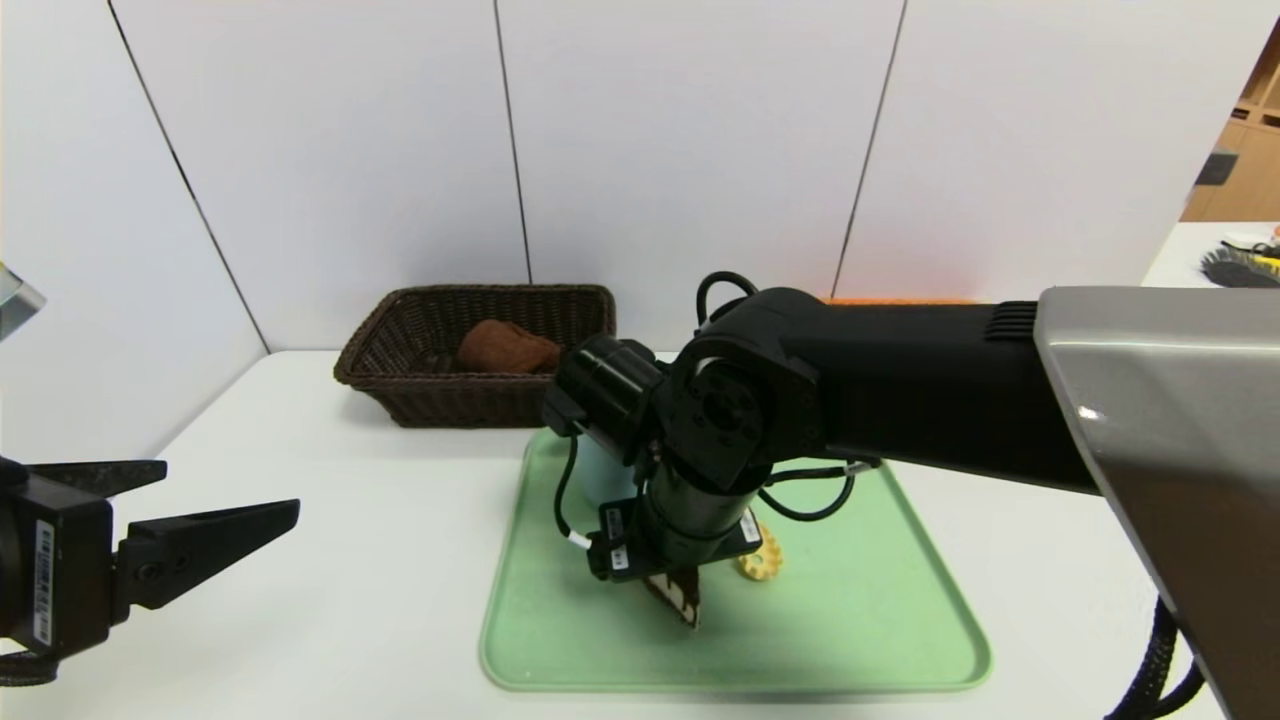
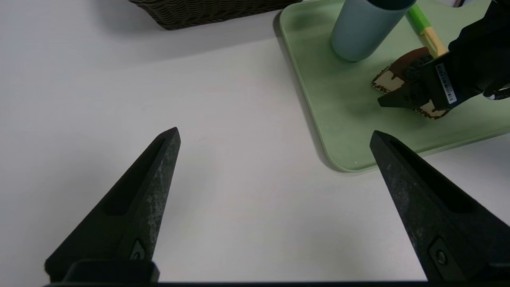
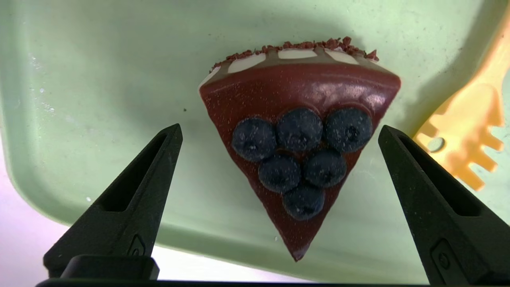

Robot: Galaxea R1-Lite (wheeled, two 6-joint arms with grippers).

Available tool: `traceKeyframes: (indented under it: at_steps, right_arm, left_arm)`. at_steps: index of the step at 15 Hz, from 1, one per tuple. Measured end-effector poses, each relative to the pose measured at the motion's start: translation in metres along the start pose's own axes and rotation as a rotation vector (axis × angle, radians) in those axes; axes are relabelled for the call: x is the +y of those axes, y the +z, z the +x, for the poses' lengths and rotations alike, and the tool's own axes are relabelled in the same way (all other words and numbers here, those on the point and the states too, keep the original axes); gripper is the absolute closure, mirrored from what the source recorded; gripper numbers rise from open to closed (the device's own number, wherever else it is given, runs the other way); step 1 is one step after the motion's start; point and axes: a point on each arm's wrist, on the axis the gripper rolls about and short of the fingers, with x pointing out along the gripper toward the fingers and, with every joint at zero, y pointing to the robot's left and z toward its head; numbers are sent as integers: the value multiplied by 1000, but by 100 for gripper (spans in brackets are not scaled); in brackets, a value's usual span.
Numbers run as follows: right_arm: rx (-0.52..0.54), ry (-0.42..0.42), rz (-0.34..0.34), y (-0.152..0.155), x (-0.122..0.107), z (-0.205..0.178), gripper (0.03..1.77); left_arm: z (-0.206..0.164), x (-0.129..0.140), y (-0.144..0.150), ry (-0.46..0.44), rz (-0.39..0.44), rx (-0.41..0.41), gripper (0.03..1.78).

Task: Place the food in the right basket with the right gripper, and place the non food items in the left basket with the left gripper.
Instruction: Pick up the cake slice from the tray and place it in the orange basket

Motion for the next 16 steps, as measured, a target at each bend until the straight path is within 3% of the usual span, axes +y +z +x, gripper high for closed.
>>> traceKeyframes:
  at_steps: [1, 5, 8, 16]
  right_arm:
    - [0, -4, -2, 0, 0, 2, 15]
    - [-27, -13, -16, 3, 1, 5, 77]
    - [-25, -16, -15, 3, -1, 5, 102]
    - [-69, 28, -51, -5, 4, -31, 106]
  left_arm:
    - [0, 0, 0, 1, 0, 0, 12]
    - [0, 0, 0, 0, 1, 0, 12]
    - [1, 0, 1, 0, 2, 0, 12]
    - [1, 0, 1, 1, 2, 1, 12]
